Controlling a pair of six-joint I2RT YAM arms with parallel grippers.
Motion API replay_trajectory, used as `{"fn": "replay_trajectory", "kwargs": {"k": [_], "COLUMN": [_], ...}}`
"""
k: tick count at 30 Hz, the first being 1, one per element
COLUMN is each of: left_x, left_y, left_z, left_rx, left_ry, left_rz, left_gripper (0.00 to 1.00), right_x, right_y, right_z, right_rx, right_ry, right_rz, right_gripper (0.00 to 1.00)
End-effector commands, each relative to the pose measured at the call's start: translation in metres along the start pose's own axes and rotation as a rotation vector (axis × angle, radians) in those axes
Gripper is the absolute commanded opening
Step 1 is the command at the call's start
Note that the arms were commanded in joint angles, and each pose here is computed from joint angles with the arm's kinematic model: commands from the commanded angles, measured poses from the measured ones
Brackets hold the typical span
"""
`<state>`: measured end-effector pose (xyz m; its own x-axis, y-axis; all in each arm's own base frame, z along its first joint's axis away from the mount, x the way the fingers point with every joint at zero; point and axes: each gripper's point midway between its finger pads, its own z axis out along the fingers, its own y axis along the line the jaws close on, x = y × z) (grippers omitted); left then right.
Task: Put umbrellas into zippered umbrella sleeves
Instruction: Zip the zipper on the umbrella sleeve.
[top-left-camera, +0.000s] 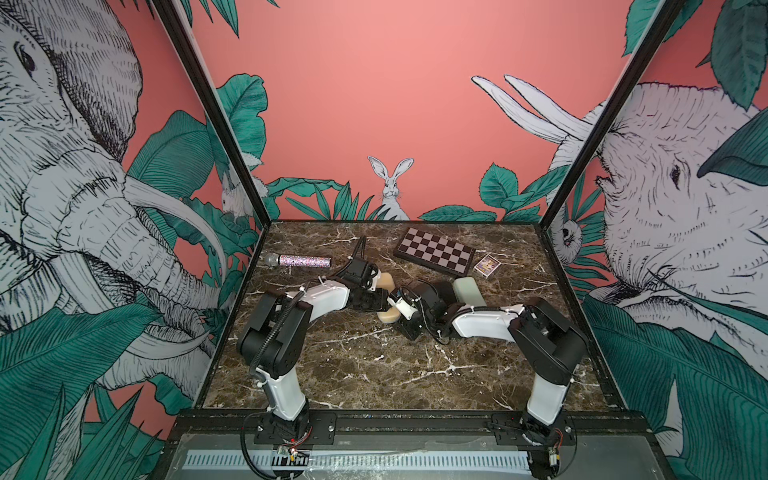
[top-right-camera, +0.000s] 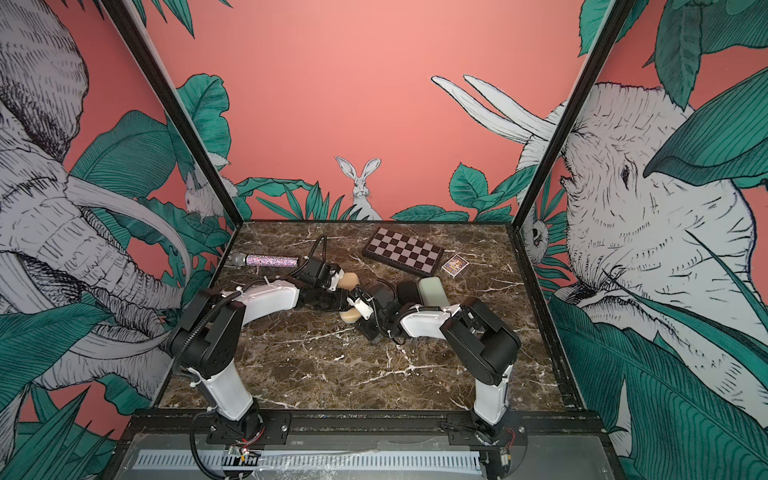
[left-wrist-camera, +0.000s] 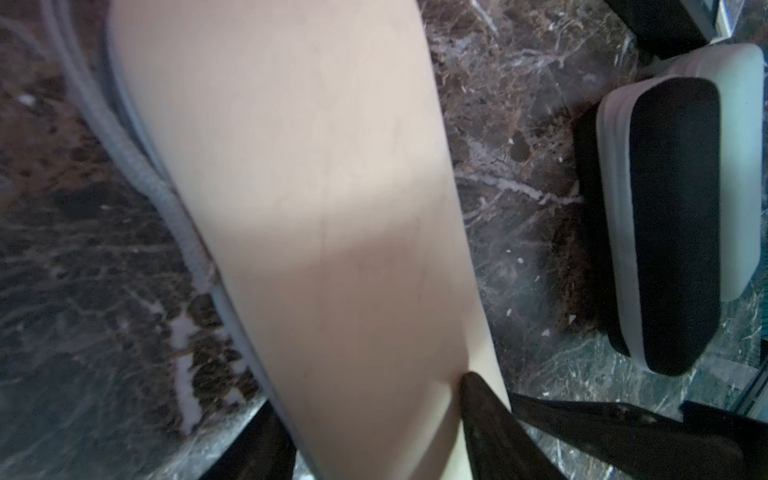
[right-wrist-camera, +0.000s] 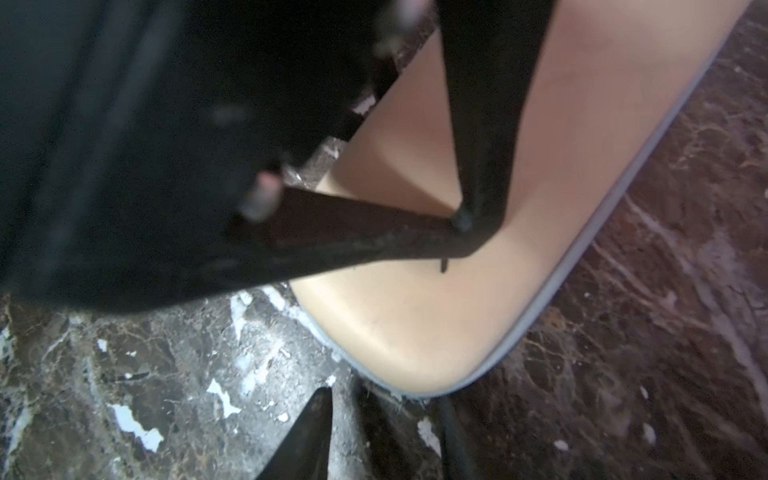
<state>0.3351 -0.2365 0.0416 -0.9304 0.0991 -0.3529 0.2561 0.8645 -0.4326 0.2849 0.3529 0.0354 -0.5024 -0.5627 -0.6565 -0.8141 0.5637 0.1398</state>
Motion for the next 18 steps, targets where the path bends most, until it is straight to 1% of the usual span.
{"fn": "replay_trajectory", "kwargs": {"k": [1,6,11,14,18], "left_x": [0.054,0.056,0.056,0.058,0.058], "left_y": [0.032,0.032,0.031,0.032,0.032], "left_z": [0.017,0.018,0.019,0.02,0.02], "left_rx": [-0.104,-0.1,-0.096,-0.095,-0.094], "left_ry": [0.177,0.18,0.18,0.183,0.185], "left_rz": [-0.029,-0.033,-0.036,-0.037,-0.039], "left_gripper": [0.6,0.59,0.59,0.58,0.57], "right_x": [-0.018,-0.016,-0.015,-0.018,-0.017], "right_y": [-0.002,-0.007,-0.012,-0.011,-0.013], "right_z": [0.005,0.008,0.012,0.015,0.016], "right_rx": [-0.024,-0.027,-0.014,-0.026,-0.018], "right_ry": [-0.059,-0.061,-0.067,-0.073,-0.074], "right_rz": [-0.02,0.013,0.046,0.064,0.069], "right_gripper": [0.38,0.33,0.32,0.28,0.18]}}
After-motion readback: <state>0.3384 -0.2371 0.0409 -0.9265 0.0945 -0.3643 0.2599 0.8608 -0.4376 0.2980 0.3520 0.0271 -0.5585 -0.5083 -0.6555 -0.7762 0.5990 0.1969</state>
